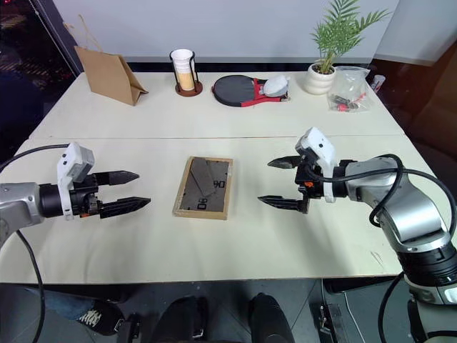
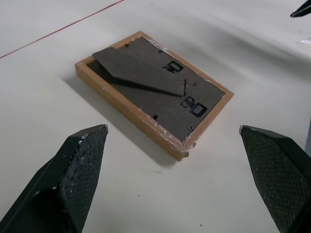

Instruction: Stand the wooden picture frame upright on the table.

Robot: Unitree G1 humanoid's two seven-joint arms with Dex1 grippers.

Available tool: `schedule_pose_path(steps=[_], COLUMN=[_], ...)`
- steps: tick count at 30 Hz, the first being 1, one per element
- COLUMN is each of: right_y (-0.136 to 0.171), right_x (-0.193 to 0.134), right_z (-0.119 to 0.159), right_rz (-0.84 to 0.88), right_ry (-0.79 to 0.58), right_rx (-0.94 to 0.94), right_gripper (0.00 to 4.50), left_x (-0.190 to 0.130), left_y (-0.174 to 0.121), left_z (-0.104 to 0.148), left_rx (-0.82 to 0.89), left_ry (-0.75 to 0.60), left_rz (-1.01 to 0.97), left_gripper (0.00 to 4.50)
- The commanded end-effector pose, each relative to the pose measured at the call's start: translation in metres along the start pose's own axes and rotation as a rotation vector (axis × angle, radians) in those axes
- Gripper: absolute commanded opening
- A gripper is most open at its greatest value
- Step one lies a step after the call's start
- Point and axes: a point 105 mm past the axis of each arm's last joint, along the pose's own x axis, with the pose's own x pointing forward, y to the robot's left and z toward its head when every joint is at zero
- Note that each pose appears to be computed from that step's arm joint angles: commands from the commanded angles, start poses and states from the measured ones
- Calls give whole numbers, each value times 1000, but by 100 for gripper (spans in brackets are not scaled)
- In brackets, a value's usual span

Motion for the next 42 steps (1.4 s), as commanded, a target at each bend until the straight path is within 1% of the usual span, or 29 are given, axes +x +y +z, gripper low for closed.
schedule_pose_path(steps=[1, 3, 6, 12, 17, 21, 27, 31, 32, 33, 34, 36, 37, 38, 40, 41, 42], right_y=[2, 3, 2, 0, -5, -12, -18, -27, -30, -33, -34, -36, -38, -39, -41, -42, -43], right_x=[-5, -8, -10, -9, -9, -12, -7, -1, 2, 5, 8, 14, 19, 22, 33, 37, 44], right_z=[7, 4, 3, 2, 5, 4, 3, -4, -5, -6, -7, -9, -11, -13, -19, -21, -24], right_rz=[-11, -16, -25, -48, -89, -122, -149, -185, -202, -212, -218, -229, -240, -250, -272, -281, -293], right_ry=[-10, 0, 6, 9, 2, 15, 8, 24, 28, 31, 35, 46, 49, 51, 68, 74, 84], right_rx=[-37, -35, -33, -39, -35, -41, -29, -28, -28, -32, -34, -38, -32, -26, -20, -15, -5], right_gripper=[447, 447, 447, 447, 447, 447, 447, 447, 396, 374, 322, 222, 163, 122, 13, 0, 0], left_x=[1, 1, 1, 5, 3, 9, 11, 13, 14, 15, 16, 19, 22, 24, 32, 36, 41], left_y=[0, 1, 0, 0, 4, 6, 14, 21, 23, 24, 26, 28, 31, 33, 39, 41, 44], left_z=[8, 6, 10, 5, 3, 3, 5, 0, -2, -4, -6, -9, -10, -12, -17, -20, -24], left_rx=[36, 50, 43, 45, 55, 70, 87, 97, 99, 100, 101, 109, 110, 111, 116, 122, 135], left_ry=[-25, -17, -39, -34, -37, -43, -71, -58, -56, -55, -53, -46, -44, -44, -37, -30, -17], left_rz=[-19, -3, -5, -2, 7, 6, 53, 95, 105, 109, 112, 122, 130, 138, 165, 174, 185], left_gripper=[450, 450, 450, 450, 450, 450, 450, 450, 425, 397, 361, 263, 205, 162, 55, 10, 4])
